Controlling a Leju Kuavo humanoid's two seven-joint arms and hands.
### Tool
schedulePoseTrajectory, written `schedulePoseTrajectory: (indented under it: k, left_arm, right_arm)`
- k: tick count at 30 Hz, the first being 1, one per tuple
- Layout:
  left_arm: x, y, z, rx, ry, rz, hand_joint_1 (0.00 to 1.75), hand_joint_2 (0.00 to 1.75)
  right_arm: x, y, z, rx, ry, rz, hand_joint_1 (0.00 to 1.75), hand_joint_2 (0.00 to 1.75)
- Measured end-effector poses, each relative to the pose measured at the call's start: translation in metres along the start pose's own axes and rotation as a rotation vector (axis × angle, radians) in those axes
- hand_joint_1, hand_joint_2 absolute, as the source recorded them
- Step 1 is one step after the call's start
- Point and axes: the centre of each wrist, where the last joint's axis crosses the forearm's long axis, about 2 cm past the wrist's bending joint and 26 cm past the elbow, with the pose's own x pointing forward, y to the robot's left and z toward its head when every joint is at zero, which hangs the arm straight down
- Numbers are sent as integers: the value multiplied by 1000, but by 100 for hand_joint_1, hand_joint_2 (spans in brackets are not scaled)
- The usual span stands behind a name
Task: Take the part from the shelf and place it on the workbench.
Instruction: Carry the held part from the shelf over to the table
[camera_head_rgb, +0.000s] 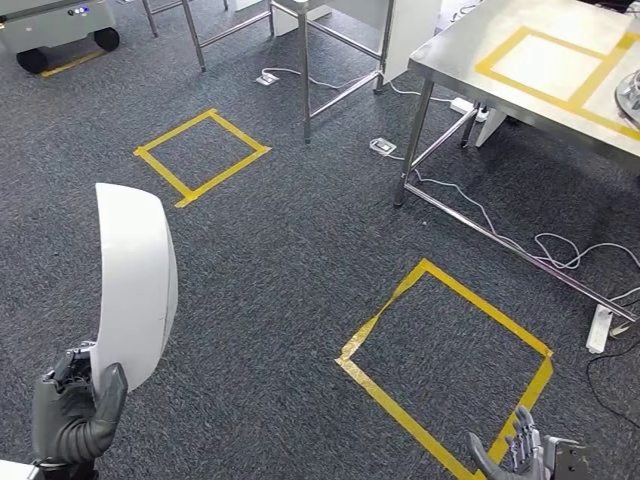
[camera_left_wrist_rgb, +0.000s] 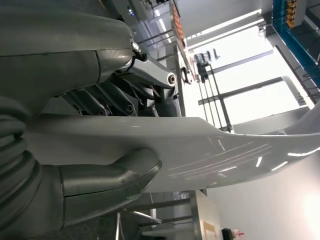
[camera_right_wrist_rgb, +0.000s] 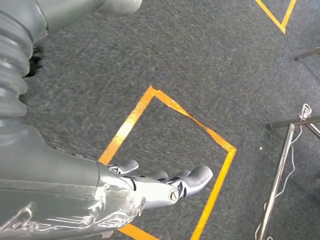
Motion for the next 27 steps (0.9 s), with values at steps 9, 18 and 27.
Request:
schedulePoseTrajectory:
  k: [9, 18, 27]
  left_arm:
    - [0, 0, 1, -3, 0, -6, 175, 175]
    - [0, -1, 1, -7, -2, -10, 175, 175]
    - [0, -3, 1, -12, 1, -8, 175, 175]
  right_arm:
    - [-2, 1, 2, 12, 8, 0, 0, 175]
    - [0, 1, 0, 14, -2, -3, 0, 175]
    - [0, 1, -1, 18, -6, -1, 0, 175]
